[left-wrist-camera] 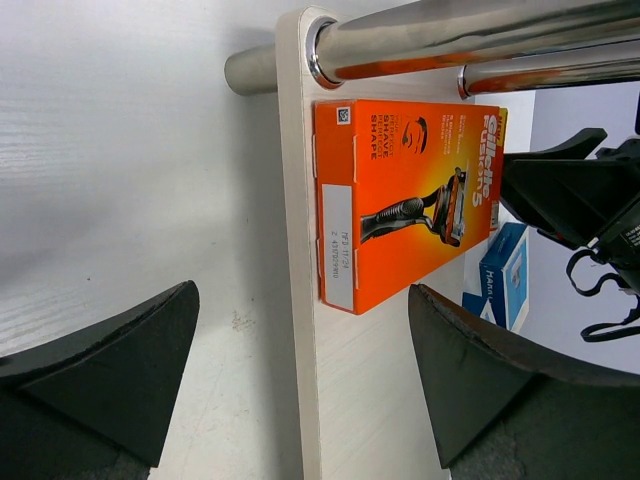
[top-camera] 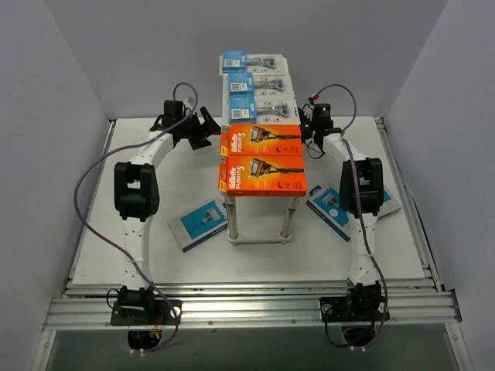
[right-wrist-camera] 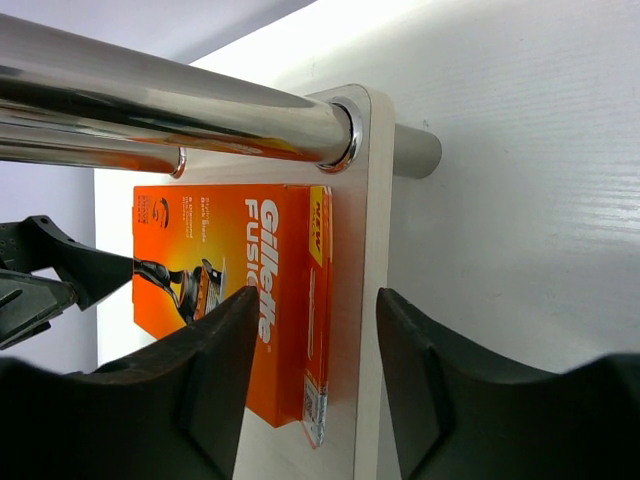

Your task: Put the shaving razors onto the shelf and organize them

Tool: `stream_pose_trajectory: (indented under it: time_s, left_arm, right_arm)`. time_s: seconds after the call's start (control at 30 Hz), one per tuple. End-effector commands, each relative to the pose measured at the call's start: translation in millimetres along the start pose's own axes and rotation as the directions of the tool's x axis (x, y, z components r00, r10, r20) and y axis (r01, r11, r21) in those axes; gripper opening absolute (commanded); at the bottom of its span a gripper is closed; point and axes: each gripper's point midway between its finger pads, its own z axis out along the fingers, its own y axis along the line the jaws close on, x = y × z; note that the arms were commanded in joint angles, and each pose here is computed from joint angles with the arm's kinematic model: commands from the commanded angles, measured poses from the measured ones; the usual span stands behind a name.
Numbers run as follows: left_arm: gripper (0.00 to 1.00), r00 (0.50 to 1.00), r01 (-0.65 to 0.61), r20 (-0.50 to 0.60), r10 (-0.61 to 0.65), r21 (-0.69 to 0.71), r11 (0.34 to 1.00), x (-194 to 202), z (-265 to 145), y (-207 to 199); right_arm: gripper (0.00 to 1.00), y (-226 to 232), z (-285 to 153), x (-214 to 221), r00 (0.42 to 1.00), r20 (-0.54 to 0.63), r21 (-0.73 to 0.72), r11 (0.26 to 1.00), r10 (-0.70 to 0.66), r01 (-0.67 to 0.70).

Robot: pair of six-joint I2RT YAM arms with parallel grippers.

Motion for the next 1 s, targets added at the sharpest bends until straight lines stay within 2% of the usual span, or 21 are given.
stream_pose_trajectory:
  time_s: [0.0, 0.2, 0.3, 0.37, 0.57, 0.67, 0.73, 0.83, 0.97]
  left_arm:
    - [0.94, 0.999, -0.041, 0.036, 0.040, 0.025, 0.999, -17.1, -12.2, -14.5]
    - [0.94, 0.997, -0.046, 0.057, 0.045, 0.011, 0.999, -21.9, -27.3, -18.5]
    - [0.94, 0.990, -0.069, 0.123, 0.069, -0.009, 0.998, -32.3, -51.0, -30.2]
    - [0.94, 0.990, -0.037, 0.132, 0.040, -0.023, 0.999, -32.4, -58.4, -22.2]
    - [0.94, 0.986, -0.001, 0.167, 0.014, -0.077, 0.997, -32.6, -97.2, -7.3]
    - [0.94, 0.990, 0.026, 0.139, -0.008, -0.125, 0.992, -12.8, -116.8, 5.8]
    - [0.94, 0.994, 0.064, 0.097, -0.045, -0.209, 0.976, 8.8, -131.6, 23.4]
    - [0.94, 0.999, 0.044, 0.046, -0.029, -0.366, 0.930, 38.9, -154.5, 51.0]
    - [0.94, 1.000, 0.012, 0.026, 0.001, -0.474, 0.880, 71.0, -189.6, 68.3]
  right_arm:
    - [0.48, 1.7, -2.3, -10.6, 1.000, 0.018, -0.006, 1.000, -0.005, 0.005]
    - [0.54, 8.3, -17.8, -18.7, 0.999, 0.037, -0.004, 1.000, -0.008, 0.008]
    - [0.57, 8.3, -32.3, -26.9, 0.998, 0.056, 0.003, 1.000, -0.005, 0.005]
    - [0.61, 12.5, -43.9, -33.9, 0.997, 0.073, 0.002, 1.000, -0.009, 0.009]
    - [0.62, 5.1, -83.2, -39.2, 0.994, 0.112, 0.020, 1.000, 0.017, -0.020]
    - [0.62, 1.2, -102.8, -31.4, 0.992, 0.119, 0.034, 0.999, 0.035, -0.039]
    - [0.62, 1.9, -115.8, -20.6, 0.993, 0.116, 0.043, 0.998, 0.037, -0.043]
    - [0.62, 2.6, -130.1, -9.1, 0.993, 0.112, 0.062, 0.997, 0.036, -0.043]
    - [0.62, -2.2, -160.3, 14.2, 0.994, 0.109, 0.131, 0.991, 0.007, -0.021]
